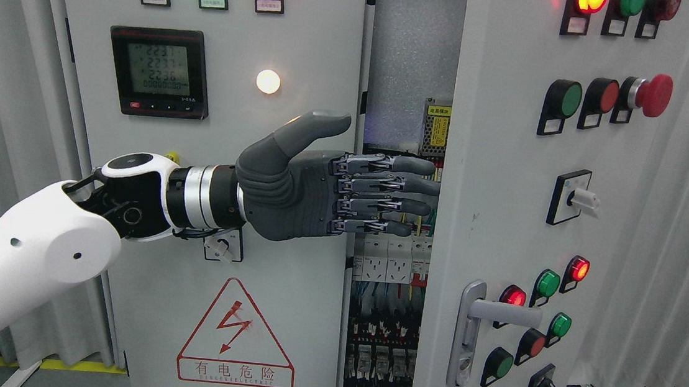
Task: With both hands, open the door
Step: 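Insert the left hand fingers behind the edge of the push-button door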
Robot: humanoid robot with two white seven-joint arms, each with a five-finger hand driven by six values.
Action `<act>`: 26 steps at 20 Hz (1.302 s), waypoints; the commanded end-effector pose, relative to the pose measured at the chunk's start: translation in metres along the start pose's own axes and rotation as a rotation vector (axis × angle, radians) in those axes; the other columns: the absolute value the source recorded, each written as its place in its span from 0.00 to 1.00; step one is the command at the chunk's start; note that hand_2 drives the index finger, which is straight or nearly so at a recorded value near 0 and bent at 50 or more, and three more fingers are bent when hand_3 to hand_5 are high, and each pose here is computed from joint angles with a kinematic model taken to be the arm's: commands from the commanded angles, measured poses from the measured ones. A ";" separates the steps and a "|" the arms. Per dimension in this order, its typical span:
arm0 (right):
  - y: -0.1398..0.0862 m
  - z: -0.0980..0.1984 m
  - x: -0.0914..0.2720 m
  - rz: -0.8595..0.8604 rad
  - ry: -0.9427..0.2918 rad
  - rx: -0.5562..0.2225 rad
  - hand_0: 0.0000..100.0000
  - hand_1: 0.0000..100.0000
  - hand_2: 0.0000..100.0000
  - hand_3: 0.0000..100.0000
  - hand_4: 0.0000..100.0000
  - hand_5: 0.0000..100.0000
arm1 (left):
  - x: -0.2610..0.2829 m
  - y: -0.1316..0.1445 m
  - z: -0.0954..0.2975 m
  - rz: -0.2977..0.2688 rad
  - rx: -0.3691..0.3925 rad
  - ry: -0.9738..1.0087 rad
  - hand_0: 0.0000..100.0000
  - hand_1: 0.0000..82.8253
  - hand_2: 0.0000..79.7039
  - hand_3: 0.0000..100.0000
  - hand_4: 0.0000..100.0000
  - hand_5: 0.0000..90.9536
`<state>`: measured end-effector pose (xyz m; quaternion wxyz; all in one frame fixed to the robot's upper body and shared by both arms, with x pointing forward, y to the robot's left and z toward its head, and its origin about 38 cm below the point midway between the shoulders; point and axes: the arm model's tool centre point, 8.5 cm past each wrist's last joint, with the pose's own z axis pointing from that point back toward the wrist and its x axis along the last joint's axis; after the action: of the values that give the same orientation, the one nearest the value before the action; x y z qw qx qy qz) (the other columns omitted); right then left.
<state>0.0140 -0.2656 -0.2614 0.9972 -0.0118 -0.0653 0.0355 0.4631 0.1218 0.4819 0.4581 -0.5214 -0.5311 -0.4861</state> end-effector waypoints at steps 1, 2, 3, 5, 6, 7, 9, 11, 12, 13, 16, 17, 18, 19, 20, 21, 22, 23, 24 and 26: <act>-0.003 -0.002 0.016 0.002 -0.028 -0.004 0.22 0.00 0.00 0.00 0.00 0.00 | -0.007 0.003 -0.013 0.023 -0.012 0.031 0.29 0.00 0.04 0.03 0.03 0.00; -0.003 -0.002 0.016 0.002 -0.030 -0.004 0.22 0.00 0.00 0.00 0.00 0.00 | -0.005 0.002 -0.013 0.019 -0.013 0.031 0.29 0.00 0.04 0.03 0.03 0.00; -0.003 -0.002 0.016 0.002 -0.028 -0.004 0.22 0.00 0.00 0.00 0.00 0.00 | -0.004 0.002 -0.014 0.015 -0.013 0.031 0.29 0.00 0.04 0.03 0.03 0.00; -0.003 -0.002 0.016 0.002 -0.030 -0.004 0.22 0.00 0.00 0.00 0.00 0.00 | -0.003 0.000 -0.020 0.015 -0.028 0.028 0.29 0.00 0.04 0.03 0.03 0.00; -0.003 -0.002 0.016 0.002 -0.028 -0.004 0.22 0.00 0.00 0.00 0.00 0.00 | -0.003 0.000 -0.024 0.015 -0.036 0.025 0.29 0.00 0.04 0.03 0.03 0.00; -0.002 -0.002 0.016 0.002 -0.030 -0.002 0.22 0.00 0.00 0.00 0.00 0.00 | -0.003 -0.001 -0.027 0.016 -0.043 0.025 0.29 0.00 0.04 0.03 0.03 0.00; -0.003 -0.002 0.016 0.002 -0.028 -0.004 0.22 0.00 0.00 0.00 0.00 0.00 | 0.000 -0.003 -0.029 0.009 -0.049 0.024 0.29 0.00 0.04 0.03 0.03 0.00; -0.003 -0.002 0.017 0.002 -0.030 -0.004 0.22 0.00 0.00 0.00 0.00 0.00 | 0.006 -0.005 -0.031 -0.004 -0.054 0.025 0.29 0.00 0.04 0.03 0.03 0.00; -0.003 -0.002 0.016 0.002 -0.028 -0.004 0.22 0.00 0.00 0.00 0.00 0.00 | 0.008 -0.005 -0.033 -0.008 -0.057 0.025 0.29 0.00 0.04 0.03 0.03 0.00; -0.003 -0.002 0.017 0.002 -0.030 -0.004 0.22 0.00 0.00 0.00 0.00 0.00 | 0.008 -0.007 -0.039 -0.009 -0.069 0.023 0.29 0.00 0.04 0.03 0.03 0.00; -0.003 -0.002 0.016 0.002 -0.030 -0.004 0.22 0.00 0.00 0.00 0.00 0.00 | 0.009 -0.008 -0.052 -0.010 -0.086 0.021 0.29 0.00 0.04 0.03 0.03 0.00; -0.003 -0.002 0.016 0.002 -0.028 -0.004 0.22 0.00 0.00 0.00 0.00 0.00 | 0.009 -0.009 -0.057 -0.009 -0.089 0.021 0.29 0.00 0.04 0.03 0.03 0.00; -0.003 -0.002 0.016 0.002 -0.028 -0.004 0.22 0.00 0.00 0.00 0.00 0.00 | 0.012 -0.009 -0.060 -0.013 -0.091 0.021 0.29 0.00 0.04 0.03 0.03 0.00; -0.003 -0.002 0.016 0.002 -0.030 -0.004 0.22 0.00 0.00 0.00 0.00 0.00 | 0.015 -0.009 -0.062 -0.017 -0.090 0.017 0.29 0.00 0.04 0.03 0.03 0.00; -0.003 -0.002 0.016 0.002 -0.030 -0.004 0.22 0.00 0.00 0.00 0.00 0.00 | 0.019 -0.009 -0.065 -0.010 -0.094 0.006 0.29 0.00 0.04 0.03 0.03 0.00; -0.003 -0.002 0.016 0.002 -0.030 -0.004 0.22 0.00 0.00 0.00 0.00 0.00 | 0.022 -0.008 -0.067 0.002 -0.096 -0.006 0.29 0.00 0.04 0.03 0.03 0.00; -0.003 -0.002 0.016 0.002 -0.028 -0.004 0.22 0.00 0.00 0.00 0.00 0.00 | 0.023 -0.009 -0.071 0.004 -0.103 -0.011 0.29 0.00 0.04 0.03 0.03 0.00; -0.003 -0.002 0.016 0.002 -0.028 -0.004 0.22 0.00 0.00 0.00 0.00 0.00 | 0.024 -0.010 -0.074 0.002 -0.109 -0.010 0.29 0.00 0.04 0.03 0.03 0.00; -0.003 -0.002 0.016 0.002 -0.028 -0.004 0.22 0.00 0.00 0.00 0.00 0.00 | 0.025 -0.010 -0.075 0.001 -0.112 -0.012 0.29 0.00 0.04 0.03 0.03 0.00; -0.003 -0.002 0.016 0.002 -0.030 -0.004 0.22 0.00 0.00 0.00 0.00 0.00 | 0.027 -0.012 -0.078 -0.004 -0.119 -0.012 0.29 0.00 0.04 0.03 0.03 0.00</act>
<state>0.0140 -0.2656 -0.2614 0.9972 -0.0118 -0.0653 0.0355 0.4529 0.0713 0.5108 0.4326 -0.5363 -0.5164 -0.5086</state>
